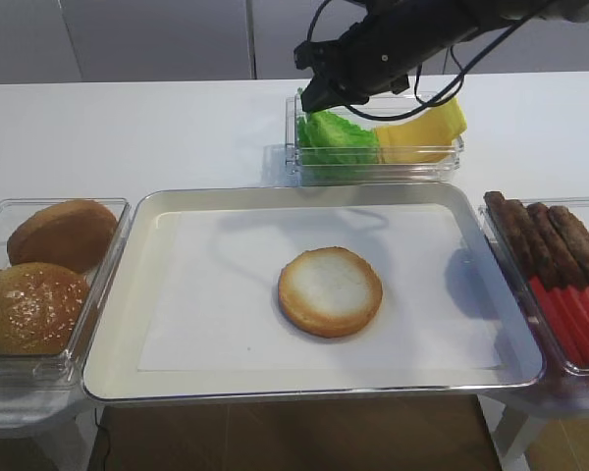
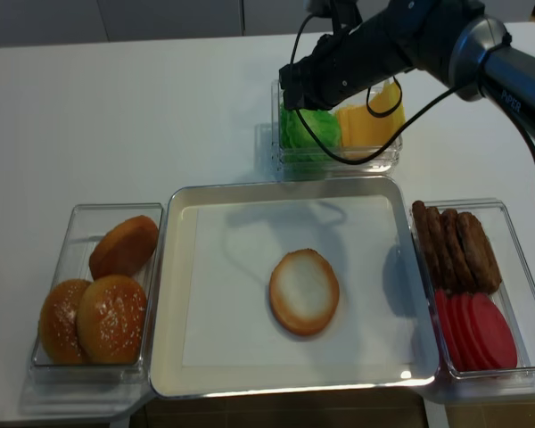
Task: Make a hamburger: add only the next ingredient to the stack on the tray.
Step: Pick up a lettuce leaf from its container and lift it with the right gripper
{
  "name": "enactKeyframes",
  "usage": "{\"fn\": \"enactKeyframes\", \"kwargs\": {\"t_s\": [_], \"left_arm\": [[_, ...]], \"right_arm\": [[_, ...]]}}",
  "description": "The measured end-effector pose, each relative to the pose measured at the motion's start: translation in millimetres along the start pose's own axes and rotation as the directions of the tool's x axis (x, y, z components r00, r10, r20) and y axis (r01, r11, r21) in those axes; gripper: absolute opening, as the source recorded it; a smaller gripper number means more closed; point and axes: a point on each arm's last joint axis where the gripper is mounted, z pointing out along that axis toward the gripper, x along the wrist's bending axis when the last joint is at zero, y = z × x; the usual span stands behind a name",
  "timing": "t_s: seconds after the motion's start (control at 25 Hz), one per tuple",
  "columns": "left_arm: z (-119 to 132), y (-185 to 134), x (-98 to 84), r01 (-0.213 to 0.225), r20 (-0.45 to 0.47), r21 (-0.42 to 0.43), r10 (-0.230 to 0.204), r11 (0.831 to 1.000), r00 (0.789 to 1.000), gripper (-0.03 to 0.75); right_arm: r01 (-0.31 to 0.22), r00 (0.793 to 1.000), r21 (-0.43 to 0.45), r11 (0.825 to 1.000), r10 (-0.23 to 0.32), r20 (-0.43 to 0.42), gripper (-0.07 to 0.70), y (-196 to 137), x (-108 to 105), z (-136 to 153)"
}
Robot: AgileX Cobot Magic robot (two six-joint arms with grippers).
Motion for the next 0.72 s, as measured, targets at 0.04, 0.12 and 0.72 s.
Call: {"fn": "enactKeyframes", "kwargs": {"t_s": [0.04, 0.12, 0.72], "left_arm": [[0, 0, 0.0, 0.000, 0.000, 0.000, 0.000, 1.000, 1.000, 0.419], [0, 0, 0.0, 0.000, 0.000, 0.000, 0.000, 1.000, 1.000, 0.419], [0, 0, 0.0, 0.000, 0.000, 0.000, 0.000, 1.000, 1.000, 0.419]], "right_arm": [[0.001, 1.000, -0.001, 1.000, -0.001, 0.000, 0.036, 0, 0, -1], [0.010, 1.000, 0.000, 1.000, -0.010, 0.006, 0.036, 0, 0, -1], [0.089, 0.995, -0.039, 0.995, -0.087, 0.051, 0.036, 11, 10, -23]]}}
